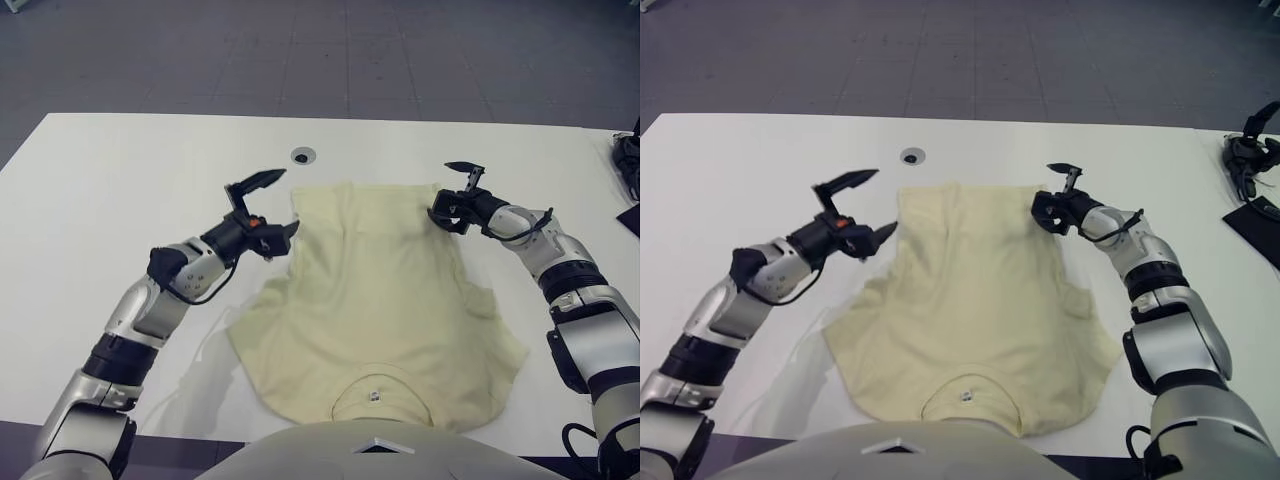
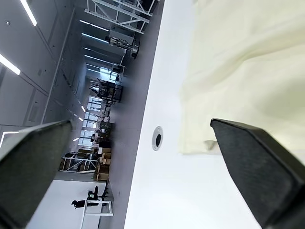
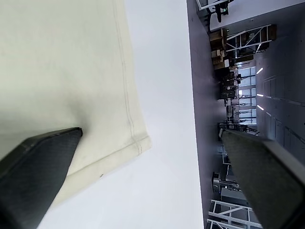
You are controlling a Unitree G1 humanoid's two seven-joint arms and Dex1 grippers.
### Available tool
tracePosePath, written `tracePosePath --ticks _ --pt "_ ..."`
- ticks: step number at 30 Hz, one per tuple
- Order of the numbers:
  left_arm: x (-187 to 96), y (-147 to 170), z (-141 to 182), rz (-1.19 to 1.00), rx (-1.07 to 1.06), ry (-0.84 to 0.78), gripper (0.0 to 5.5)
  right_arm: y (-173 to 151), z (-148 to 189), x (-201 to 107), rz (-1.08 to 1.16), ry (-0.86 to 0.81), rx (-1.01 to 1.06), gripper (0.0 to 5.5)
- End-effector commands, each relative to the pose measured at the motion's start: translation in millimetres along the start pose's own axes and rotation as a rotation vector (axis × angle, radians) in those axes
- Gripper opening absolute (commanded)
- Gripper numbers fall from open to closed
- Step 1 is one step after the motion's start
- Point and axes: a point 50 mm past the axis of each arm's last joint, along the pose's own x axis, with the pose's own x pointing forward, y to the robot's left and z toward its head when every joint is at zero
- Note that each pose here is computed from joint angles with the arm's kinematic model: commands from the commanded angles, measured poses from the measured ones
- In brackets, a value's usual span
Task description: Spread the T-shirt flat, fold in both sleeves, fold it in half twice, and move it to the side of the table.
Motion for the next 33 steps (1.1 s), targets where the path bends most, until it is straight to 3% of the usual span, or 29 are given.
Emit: tracePosePath --ticks 1,8,16,26,33 --pt "-0.1 -24.0 10.4 -0.104 0.004 -0.02 5.37 4.6 0.6 -1.9 -0.044 -0.025 0.036 5.4" --pt "11.7 -43.4 1.8 -0.164 -0.027 0.002 5.37 -22.2 8.7 -16.7 -0.323 -0.117 0.104 5.4" --pt "36.7 -41.3 -12.9 -0.166 -0.001 0.032 5.37 -10.7 14.9 -30.1 -0.367 -0.156 0.146 5.4" --pt "13.4 -36.6 -18.3 -0.178 0.007 0.05 5.37 -12.6 15.1 -42.7 -0.418 -0.154 0.163 5.4" --pt "-15.4 3.9 2.7 0.053 -0.062 0.032 5.37 -20.8 25.6 -54.8 -0.527 -0.208 0.184 5.4"
